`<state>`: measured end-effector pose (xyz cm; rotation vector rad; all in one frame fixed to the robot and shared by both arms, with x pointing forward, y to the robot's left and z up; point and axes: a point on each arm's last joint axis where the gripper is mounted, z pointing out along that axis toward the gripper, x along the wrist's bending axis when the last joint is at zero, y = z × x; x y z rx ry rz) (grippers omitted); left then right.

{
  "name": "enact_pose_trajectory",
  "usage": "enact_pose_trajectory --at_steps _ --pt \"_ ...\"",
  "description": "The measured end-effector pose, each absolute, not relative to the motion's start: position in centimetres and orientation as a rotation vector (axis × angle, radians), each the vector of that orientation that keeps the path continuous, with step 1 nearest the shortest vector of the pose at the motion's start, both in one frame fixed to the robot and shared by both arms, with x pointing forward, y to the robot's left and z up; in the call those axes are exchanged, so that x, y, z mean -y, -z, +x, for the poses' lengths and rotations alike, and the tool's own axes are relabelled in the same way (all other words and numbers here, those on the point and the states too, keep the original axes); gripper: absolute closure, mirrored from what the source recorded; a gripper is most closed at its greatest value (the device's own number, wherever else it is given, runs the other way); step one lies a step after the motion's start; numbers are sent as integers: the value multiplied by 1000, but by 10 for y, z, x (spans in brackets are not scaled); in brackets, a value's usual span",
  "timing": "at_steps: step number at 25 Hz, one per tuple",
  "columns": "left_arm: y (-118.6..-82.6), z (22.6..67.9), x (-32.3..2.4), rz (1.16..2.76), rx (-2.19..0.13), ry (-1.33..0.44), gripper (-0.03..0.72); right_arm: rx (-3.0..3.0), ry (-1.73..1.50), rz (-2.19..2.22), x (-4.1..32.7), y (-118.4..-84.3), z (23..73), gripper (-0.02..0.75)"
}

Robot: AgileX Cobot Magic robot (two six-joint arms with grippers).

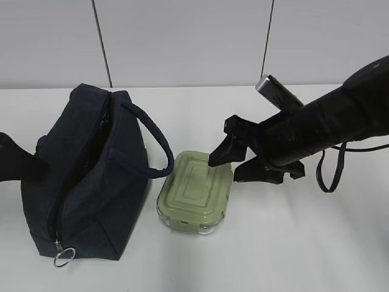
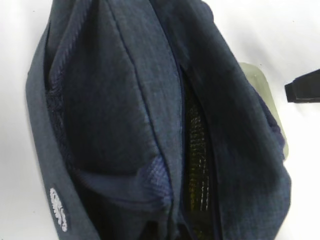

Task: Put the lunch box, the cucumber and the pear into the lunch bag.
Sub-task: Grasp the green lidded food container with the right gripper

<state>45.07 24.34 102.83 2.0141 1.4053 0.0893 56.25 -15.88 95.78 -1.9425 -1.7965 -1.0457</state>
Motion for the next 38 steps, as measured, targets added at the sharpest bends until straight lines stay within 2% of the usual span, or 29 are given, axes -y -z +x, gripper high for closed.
enact_pose_trajectory --at_steps 11,17,25,31,38 --pt "-1028 451 -243 2014 -1405 -89 687 1667 965 -2053 163 -919 555 234" --pt "-1028 451 -244 2019 -1404 -92 687 1579 1103 -2025 159 -925 561 234" --pt "-1028 451 -244 2019 -1404 -92 687 1564 1119 -2041 159 -925 562 234" --pt "-1028 451 -244 2020 -1404 -93 687 1587 1044 -2010 157 -904 561 234" --pt "-1028 451 -244 2020 -1404 -93 687 1655 1062 -1951 156 -900 561 234"
